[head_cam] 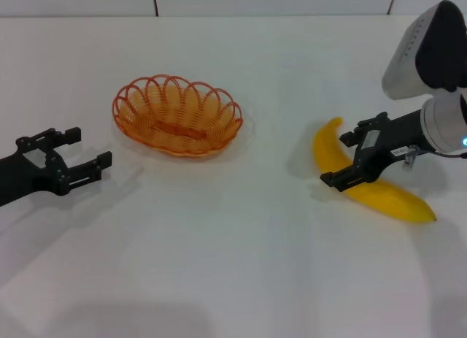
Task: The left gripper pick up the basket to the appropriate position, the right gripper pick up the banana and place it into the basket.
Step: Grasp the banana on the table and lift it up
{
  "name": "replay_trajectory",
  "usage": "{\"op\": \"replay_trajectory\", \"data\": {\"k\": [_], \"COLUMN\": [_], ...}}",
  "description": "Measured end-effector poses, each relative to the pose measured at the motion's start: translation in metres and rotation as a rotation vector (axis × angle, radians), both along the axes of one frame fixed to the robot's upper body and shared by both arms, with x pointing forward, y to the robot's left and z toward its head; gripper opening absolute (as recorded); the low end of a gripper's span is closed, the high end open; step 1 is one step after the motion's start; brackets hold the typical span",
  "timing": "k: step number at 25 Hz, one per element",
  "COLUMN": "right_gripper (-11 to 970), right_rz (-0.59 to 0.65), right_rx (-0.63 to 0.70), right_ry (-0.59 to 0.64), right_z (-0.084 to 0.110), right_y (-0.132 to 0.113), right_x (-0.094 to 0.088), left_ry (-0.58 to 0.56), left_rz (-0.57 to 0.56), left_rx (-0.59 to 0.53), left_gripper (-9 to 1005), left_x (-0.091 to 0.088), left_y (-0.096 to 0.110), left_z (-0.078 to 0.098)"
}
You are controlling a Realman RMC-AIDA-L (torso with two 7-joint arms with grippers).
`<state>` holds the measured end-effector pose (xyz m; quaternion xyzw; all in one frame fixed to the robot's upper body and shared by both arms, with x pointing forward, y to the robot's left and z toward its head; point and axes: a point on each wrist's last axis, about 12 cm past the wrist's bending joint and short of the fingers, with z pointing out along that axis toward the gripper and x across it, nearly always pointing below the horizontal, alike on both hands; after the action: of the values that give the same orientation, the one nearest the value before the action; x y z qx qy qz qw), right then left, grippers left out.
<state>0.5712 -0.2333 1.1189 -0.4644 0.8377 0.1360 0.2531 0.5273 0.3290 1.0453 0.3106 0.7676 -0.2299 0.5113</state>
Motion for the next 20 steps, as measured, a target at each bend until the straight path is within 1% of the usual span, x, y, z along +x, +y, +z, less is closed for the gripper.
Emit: {"op": "replay_trajectory", "data": {"k": [5,15,20], "right_gripper": [873,858,851], "right_rz": [-0.023,0.000,0.011], "right_rx": [-0.044,-0.071,-0.091], "right_ry": [0.005,0.044,0.044], "right_z": [-0.003,-0.009,-0.010], "right_y": [-0.001,0.006,0.011], "right_x": [0.003,0.003,0.003], "left_ry": [0.000,-0.002,-0.002], "left_rz": [-0.003,-0.009,-0.010], "left_rx": [0.002,0.000,-0.001], "left_gripper": [786,786,785], "left_x": [0.000,0.000,0.000], "left_y": [-0.001,-0.001,-0.001], "left_z": [0.000,0.001,0.001]}}
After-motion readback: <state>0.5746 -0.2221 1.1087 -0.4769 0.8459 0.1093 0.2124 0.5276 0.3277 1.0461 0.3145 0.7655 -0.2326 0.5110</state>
